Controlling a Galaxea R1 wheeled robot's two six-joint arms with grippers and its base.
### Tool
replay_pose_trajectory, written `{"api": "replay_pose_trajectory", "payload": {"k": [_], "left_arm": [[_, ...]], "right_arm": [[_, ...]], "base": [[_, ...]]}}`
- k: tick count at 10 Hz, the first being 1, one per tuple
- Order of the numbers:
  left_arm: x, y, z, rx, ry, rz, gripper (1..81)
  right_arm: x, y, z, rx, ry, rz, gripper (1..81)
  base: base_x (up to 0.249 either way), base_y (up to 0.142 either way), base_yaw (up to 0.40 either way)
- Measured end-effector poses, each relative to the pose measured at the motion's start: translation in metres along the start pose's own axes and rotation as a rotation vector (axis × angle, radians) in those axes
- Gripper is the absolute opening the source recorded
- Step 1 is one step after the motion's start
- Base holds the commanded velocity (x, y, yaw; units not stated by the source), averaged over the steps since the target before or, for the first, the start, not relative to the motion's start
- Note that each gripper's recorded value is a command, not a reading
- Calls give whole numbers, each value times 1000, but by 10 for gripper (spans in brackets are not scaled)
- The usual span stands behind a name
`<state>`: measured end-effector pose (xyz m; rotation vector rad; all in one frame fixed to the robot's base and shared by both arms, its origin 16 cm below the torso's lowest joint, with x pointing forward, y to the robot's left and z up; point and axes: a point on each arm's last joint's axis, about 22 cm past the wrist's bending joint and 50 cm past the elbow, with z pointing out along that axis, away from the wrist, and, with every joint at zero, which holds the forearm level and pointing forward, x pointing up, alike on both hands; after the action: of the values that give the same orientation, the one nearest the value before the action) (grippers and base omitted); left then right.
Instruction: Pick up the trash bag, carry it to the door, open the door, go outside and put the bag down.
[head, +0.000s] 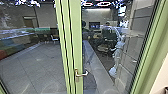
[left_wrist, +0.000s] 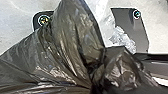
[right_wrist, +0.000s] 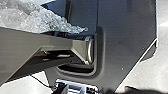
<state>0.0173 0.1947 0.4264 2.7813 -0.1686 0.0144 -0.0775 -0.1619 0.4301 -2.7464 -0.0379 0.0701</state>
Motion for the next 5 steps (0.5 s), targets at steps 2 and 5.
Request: {"api": "replay_pose_trajectory", "payload": {"k": [2, 5], "left_arm": [[-1, 1, 0, -1, -1, 3, 10], [1, 2, 1, -1, 1, 5, 10]], "right_arm": [[-3, 5, -1, -10, -4, 1, 811], [-2, 2, 0, -7, -2, -1, 811]], "base": [[0, 0, 315], [0, 0, 314]]}}
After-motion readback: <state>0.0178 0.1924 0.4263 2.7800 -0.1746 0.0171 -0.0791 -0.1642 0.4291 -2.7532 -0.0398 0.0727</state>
